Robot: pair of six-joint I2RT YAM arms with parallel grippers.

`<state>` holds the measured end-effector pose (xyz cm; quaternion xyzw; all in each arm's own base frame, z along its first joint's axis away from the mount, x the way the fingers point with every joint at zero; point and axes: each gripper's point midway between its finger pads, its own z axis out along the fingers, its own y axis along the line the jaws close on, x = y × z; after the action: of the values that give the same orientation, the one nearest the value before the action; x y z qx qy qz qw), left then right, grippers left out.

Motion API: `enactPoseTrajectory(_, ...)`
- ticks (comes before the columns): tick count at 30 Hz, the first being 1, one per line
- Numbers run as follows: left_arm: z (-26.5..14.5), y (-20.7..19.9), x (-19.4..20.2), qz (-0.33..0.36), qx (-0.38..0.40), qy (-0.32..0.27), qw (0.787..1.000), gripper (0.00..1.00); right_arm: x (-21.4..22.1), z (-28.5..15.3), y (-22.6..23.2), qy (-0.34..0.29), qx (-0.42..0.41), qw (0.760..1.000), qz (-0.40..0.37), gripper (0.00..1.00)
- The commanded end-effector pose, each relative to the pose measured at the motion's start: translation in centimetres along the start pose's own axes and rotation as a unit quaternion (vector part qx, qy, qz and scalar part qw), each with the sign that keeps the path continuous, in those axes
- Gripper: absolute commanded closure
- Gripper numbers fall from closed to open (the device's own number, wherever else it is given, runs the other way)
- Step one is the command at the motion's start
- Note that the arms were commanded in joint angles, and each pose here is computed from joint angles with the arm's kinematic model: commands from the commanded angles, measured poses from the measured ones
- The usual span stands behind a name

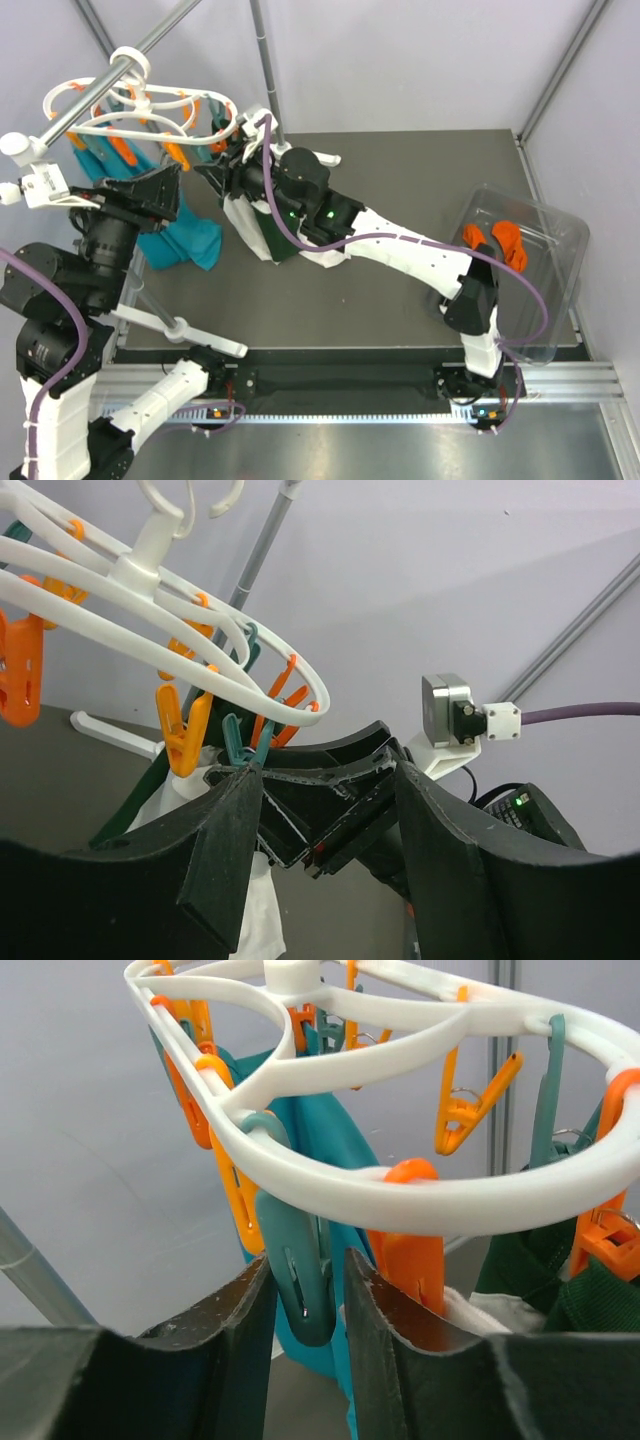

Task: Clip the socks to the hanger
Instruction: Open the clamp at the hanger.

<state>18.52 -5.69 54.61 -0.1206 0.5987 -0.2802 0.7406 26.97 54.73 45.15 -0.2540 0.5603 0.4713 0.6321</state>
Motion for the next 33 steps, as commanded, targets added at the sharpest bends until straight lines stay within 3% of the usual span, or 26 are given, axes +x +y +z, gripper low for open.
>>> enactPoseTrajectory(1,0.4,0.1,-0.3,-0.013,-0.005,-0.014,1.0,0.4,-3.6,0.7,1.1,-0.055,-0.017,0.998,-0.007,0.68)
enactPoseTrajectory(8,0.8,2.1,0.5,-0.049,-0.063,-0.016,0.997,0.43,-3.6,1.2,1.1,-0.051,-0.016,0.999,-0.003,0.95)
enactPoseTrajectory(11,1.3,2.8,0.8,-0.06,-0.086,-0.017,0.994,0.43,-3.8,1.0,1.0,-0.046,-0.012,0.999,0.0,1.0)
enactPoseTrajectory(24,4.7,1.5,5.0,-0.102,-0.078,0.049,0.991,0.42,-7.7,-4.1,2.5,0.012,-0.085,0.994,0.064,1.0)
enactPoseTrajectory(33,6.4,1.3,6.1,-0.145,-0.097,0.063,0.983,0.4,-7.0,-6.0,1.7,0.074,-0.117,0.988,0.072,1.0)
